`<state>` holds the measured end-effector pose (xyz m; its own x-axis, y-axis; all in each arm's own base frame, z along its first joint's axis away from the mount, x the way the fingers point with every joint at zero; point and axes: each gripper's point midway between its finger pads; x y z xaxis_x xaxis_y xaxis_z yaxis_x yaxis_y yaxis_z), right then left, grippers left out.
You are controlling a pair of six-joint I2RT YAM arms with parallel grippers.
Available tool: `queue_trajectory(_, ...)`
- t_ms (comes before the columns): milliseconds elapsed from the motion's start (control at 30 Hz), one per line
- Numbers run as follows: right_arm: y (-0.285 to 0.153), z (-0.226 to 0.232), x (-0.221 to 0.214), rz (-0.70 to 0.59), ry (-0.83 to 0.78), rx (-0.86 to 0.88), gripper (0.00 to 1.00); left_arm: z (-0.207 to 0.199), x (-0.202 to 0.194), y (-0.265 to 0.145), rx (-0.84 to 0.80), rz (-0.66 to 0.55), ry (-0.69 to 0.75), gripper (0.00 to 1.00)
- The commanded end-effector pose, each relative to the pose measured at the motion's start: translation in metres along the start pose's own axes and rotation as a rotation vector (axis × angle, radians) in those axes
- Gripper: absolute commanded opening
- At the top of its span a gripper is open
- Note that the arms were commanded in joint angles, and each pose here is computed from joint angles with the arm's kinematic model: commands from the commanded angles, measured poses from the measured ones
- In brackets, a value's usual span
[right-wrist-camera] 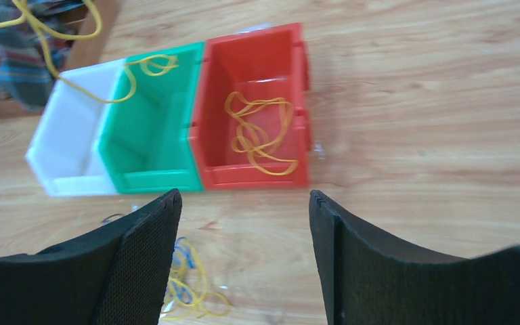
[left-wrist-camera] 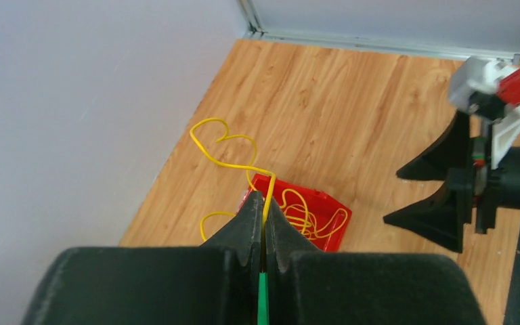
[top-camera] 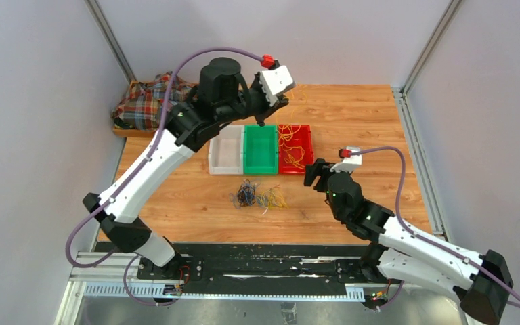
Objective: Untangle the cables
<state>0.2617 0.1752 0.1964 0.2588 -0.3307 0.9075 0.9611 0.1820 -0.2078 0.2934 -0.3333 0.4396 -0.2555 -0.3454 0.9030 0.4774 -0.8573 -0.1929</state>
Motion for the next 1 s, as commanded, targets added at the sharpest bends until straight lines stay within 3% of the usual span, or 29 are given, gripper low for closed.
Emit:
queue_trajectory(0, -0.014, -0.061, -0.003, -0.018, 0.021, -0.214, 0.68, 0.007, -0.008, 0.036, 0.027, -0.039, 0.022, 0.00)
queue_trajectory(233, -0.028, -0.089, -0.002, -0.059, 0.098, -0.285, 0.66, 0.018, -0.057, 0.083, 0.104, 0.043, -0.001, 0.00)
queue_trajectory(500, -0.026, -0.092, -0.009, -0.028, 0.075, -0.302, 0.63, 0.013, -0.084, 0.119, 0.094, 0.067, -0.083, 0.00)
queue_trajectory(800, -0.025, -0.097, -0.008, -0.029, 0.111, -0.314, 0.61, -0.003, -0.172, 0.128, 0.109, 0.302, -0.087, 0.00)
queue_trajectory(967, -0.023, -0.100, -0.007, -0.020, 0.101, -0.332, 0.61, -0.025, -0.201, 0.138, 0.043, 0.362, -0.142, 0.00)
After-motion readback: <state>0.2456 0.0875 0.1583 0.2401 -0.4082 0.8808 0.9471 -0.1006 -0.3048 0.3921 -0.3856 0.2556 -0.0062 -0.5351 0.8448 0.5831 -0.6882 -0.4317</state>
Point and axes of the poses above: each gripper's point midway between its finger pads, its own y axis out along the fingers, its own z axis along the line the jaws close on, x = y × z, and after that the axes turned 4 degrees about y, right-handed
